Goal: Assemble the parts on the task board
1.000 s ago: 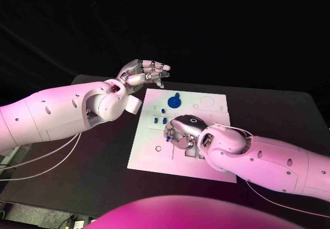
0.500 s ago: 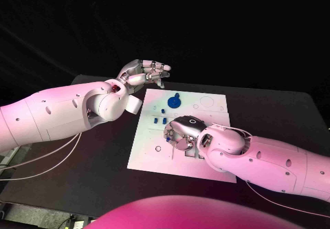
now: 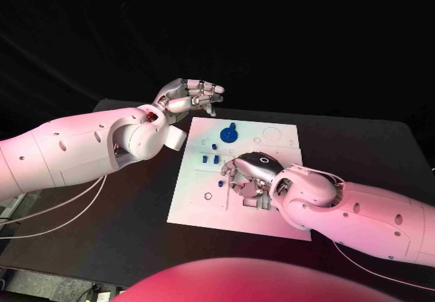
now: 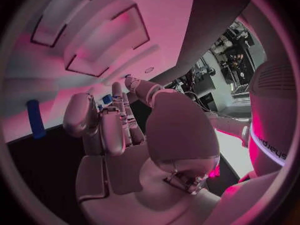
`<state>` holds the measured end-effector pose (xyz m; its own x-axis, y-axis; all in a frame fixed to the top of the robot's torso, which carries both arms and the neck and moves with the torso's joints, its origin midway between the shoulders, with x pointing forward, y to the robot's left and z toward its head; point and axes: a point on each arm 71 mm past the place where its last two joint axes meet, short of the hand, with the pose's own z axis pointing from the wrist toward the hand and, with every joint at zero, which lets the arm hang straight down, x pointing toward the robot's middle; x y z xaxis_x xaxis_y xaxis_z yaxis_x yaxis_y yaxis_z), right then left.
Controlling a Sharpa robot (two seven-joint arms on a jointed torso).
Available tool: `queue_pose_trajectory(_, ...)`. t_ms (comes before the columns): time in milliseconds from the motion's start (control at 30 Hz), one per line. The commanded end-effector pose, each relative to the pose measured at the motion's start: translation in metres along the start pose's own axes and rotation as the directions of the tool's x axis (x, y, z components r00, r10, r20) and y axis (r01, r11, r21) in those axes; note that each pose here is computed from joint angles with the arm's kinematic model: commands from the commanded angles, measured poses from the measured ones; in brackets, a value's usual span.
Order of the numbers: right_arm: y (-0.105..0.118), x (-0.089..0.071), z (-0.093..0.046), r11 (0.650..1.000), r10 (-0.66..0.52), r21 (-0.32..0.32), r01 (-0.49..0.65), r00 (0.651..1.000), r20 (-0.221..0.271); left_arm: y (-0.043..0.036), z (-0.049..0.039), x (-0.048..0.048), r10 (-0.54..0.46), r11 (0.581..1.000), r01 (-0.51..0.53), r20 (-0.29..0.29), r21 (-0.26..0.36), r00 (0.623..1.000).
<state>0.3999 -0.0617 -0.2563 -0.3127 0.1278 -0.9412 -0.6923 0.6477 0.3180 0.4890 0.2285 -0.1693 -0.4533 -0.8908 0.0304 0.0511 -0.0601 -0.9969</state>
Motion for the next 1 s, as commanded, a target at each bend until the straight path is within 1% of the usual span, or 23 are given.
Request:
queue_pose_trajectory(33,-0.003,-0.016,-0.009,1.0,0.018,0.007,-0.019,0.998,0.064,-0.0008,-0.0002,0.0006,-0.001,1.0,0.001,-0.011,0.005,1.0)
queue_pose_trajectory(133,-0.014,-0.033,-0.02,0.999,0.024,0.037,-0.027,0.997,0.079,-0.001,-0.0007,-0.0002,-0.001,1.0,0.001,-0.009,0.005,1.0)
queue_pose_trajectory(233,-0.03,-0.05,-0.028,0.996,0.022,0.081,-0.028,0.997,0.073,-0.0011,-0.0012,-0.0007,0.0,1.0,0.0,-0.008,0.005,1.0)
queue_pose_trajectory(300,-0.041,-0.06,-0.034,0.993,0.011,0.113,-0.018,0.998,0.059,-0.0012,-0.0015,-0.0008,0.0,1.0,0.0,-0.009,0.004,1.0)
queue_pose_trajectory(433,-0.063,-0.073,-0.043,0.985,-0.015,0.17,0.011,1.0,0.02,-0.0013,-0.0018,-0.0009,-0.001,1.0,0.001,-0.01,0.004,1.0)
queue_pose_trajectory(533,-0.072,-0.077,-0.045,0.98,-0.03,0.194,0.031,1.0,-0.011,-0.0012,-0.0018,-0.0007,-0.001,1.0,0.001,-0.01,0.004,1.0)
queue_pose_trajectory(700,-0.079,-0.076,-0.045,0.976,-0.045,0.21,0.055,0.998,-0.052,-0.0012,-0.0016,-0.0007,-0.001,1.0,0.001,-0.011,0.004,1.0)
queue_pose_trajectory(1000,-0.081,-0.068,-0.038,0.976,-0.054,0.206,0.071,0.995,-0.086,-0.001,-0.0015,-0.0009,-0.001,1.0,0.001,-0.01,0.004,1.0)
